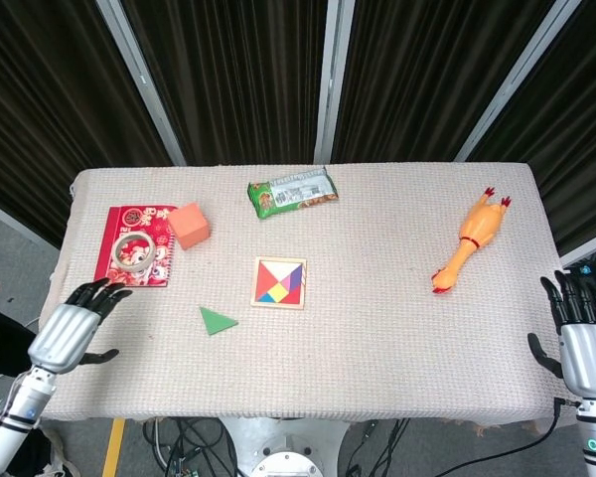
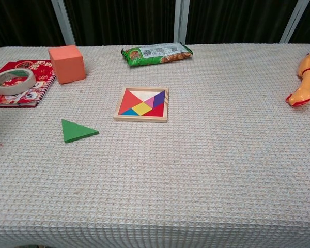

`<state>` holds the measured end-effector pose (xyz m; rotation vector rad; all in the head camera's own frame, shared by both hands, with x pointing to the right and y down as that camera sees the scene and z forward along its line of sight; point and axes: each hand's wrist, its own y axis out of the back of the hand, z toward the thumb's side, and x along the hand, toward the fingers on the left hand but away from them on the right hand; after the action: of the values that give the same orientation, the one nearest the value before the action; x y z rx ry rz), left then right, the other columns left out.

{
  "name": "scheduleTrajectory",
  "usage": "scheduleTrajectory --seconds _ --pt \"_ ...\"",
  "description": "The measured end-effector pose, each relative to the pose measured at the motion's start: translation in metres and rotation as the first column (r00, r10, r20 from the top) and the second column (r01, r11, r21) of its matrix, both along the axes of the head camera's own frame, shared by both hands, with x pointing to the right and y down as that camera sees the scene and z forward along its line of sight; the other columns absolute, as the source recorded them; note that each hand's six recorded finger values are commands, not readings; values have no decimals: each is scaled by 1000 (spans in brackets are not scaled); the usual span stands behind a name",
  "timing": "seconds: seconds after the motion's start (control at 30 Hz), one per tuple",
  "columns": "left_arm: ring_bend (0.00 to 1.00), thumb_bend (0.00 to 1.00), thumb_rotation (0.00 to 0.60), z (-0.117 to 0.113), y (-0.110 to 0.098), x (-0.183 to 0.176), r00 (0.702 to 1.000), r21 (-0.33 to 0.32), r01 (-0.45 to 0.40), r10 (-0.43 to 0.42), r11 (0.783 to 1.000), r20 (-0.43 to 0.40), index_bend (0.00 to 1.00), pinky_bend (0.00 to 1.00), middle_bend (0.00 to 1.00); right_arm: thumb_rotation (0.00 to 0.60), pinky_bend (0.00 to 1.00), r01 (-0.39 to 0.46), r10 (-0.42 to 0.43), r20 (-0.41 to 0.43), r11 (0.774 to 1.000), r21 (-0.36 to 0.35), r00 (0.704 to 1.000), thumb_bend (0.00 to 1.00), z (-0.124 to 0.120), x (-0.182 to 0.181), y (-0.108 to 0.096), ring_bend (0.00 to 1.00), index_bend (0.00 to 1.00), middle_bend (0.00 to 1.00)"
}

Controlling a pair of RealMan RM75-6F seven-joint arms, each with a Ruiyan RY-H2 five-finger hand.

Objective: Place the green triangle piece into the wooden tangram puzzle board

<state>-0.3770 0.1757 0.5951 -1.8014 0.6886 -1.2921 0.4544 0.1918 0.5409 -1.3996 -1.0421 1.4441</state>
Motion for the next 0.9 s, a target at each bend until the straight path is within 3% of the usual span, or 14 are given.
scheduleTrajectory --seconds 0.13,0.33,0.57,0.9 --pt "64 46 600 11 -13 23 993 -42 -119 118 992 -11 173 156 137 600 0 -8 9 -9 1000 11 1000 256 -4 2 -1 0 0 0" --pt "64 55 600 35 -14 46 979 -96 -204 201 974 -42 178 156 137 600 0 -22 23 -12 1000 22 1000 258 -8 5 -4 0 0 0" --pt "64 60 600 62 -12 60 963 -171 -268 260 948 -69 188 156 137 600 0 -31 32 -20 999 24 999 260 -9 8 -5 0 0 0" --pt "64 61 600 86 -25 85 944 -174 -328 314 929 -101 193 158 140 600 0 -25 25 -22 1000 -1 999 261 -2 4 -3 0 0 0"
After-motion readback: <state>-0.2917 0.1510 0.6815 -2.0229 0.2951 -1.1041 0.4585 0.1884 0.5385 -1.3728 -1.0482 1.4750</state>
